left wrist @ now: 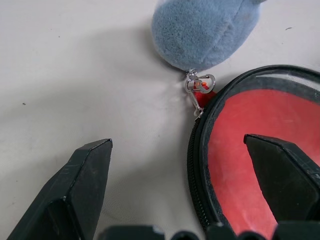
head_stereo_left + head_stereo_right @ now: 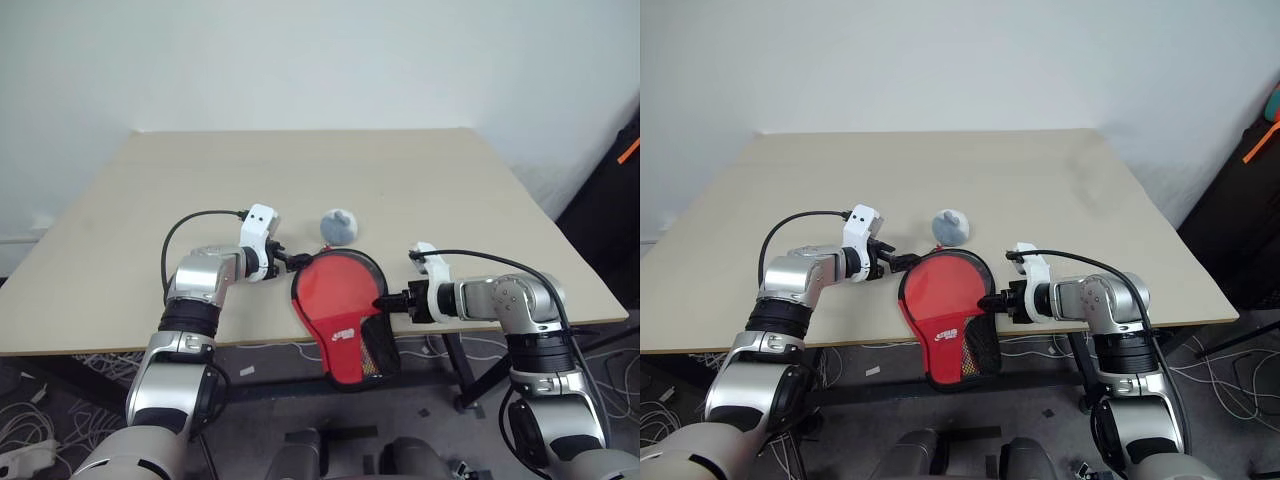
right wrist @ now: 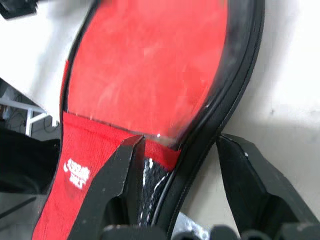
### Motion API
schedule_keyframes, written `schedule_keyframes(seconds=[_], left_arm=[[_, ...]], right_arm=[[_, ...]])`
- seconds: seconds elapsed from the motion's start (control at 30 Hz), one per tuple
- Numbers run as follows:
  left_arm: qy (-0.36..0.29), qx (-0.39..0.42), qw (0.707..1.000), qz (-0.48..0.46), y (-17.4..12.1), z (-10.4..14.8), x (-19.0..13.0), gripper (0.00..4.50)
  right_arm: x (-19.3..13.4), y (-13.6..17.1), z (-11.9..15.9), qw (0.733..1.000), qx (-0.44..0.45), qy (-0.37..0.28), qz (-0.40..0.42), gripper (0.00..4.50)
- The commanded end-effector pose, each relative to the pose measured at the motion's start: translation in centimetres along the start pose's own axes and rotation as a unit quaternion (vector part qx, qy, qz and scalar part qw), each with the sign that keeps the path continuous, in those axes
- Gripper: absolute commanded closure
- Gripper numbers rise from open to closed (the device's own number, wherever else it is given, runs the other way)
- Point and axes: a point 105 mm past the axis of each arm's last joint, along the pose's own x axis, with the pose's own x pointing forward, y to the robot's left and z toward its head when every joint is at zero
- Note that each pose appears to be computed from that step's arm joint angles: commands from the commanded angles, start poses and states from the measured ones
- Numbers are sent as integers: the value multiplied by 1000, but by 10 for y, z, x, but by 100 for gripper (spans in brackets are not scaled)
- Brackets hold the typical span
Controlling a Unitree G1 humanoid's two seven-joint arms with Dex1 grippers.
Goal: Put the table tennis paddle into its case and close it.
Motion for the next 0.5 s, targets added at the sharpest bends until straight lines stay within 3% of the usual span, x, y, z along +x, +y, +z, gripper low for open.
schedule_keyframes(seconds=[0.03, 0.3, 0.5], left_arm=[[-20, 18, 1000, 4, 1, 16, -5, 0], [-21, 16, 1000, 6, 2, 17, -6, 0], [-26, 11, 1000, 3, 2, 20, -6, 0]], right_arm=[[-20, 12, 45, 994, -40, -100, 28, 204], [-32, 37, 74, 977, -88, -178, 78, 204], [-10, 56, 66, 975, -122, -162, 94, 204]])
